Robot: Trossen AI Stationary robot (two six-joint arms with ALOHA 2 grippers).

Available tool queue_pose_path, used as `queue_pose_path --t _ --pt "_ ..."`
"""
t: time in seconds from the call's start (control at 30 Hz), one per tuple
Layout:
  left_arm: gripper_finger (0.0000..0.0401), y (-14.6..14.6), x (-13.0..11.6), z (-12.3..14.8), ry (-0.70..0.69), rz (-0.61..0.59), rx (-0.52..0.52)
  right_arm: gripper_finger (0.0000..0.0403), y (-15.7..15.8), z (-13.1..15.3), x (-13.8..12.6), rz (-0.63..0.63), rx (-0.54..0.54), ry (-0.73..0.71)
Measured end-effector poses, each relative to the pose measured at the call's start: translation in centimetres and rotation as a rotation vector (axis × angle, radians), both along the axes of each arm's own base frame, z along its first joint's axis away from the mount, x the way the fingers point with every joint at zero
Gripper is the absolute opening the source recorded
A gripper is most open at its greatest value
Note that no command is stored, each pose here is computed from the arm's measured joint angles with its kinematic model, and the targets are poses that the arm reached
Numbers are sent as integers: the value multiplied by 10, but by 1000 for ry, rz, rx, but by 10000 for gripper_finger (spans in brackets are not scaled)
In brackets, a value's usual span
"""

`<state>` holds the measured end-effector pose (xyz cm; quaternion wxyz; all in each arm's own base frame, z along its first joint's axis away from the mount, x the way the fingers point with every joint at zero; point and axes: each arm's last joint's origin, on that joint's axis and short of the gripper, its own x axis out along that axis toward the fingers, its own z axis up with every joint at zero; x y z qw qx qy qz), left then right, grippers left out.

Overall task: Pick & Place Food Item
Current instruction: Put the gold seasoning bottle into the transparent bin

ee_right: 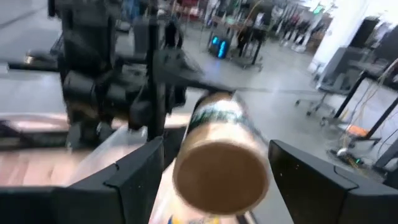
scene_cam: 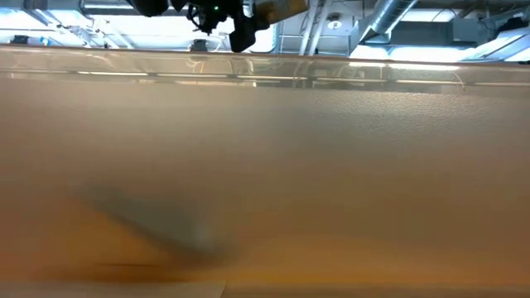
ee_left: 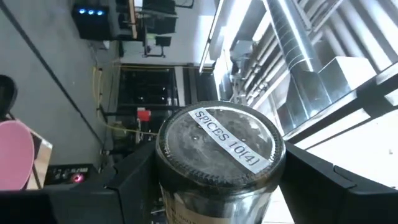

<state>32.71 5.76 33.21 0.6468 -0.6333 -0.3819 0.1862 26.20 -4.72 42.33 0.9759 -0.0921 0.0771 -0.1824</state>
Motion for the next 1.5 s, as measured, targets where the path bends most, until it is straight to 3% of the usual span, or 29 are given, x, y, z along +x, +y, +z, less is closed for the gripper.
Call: queue_pose_path --t 0.33,0.73,1.5 --pt "269 -1 -3 5 2 -7 22 284 0 -4 10 11 46 -18" --pt "269 -4 -2 9 -18 -42 33 314 -3 -14 21 -29 86 -6" --pt "269 -4 -2 8 -4 -42 33 304 -4 -12 16 -74 86 -2"
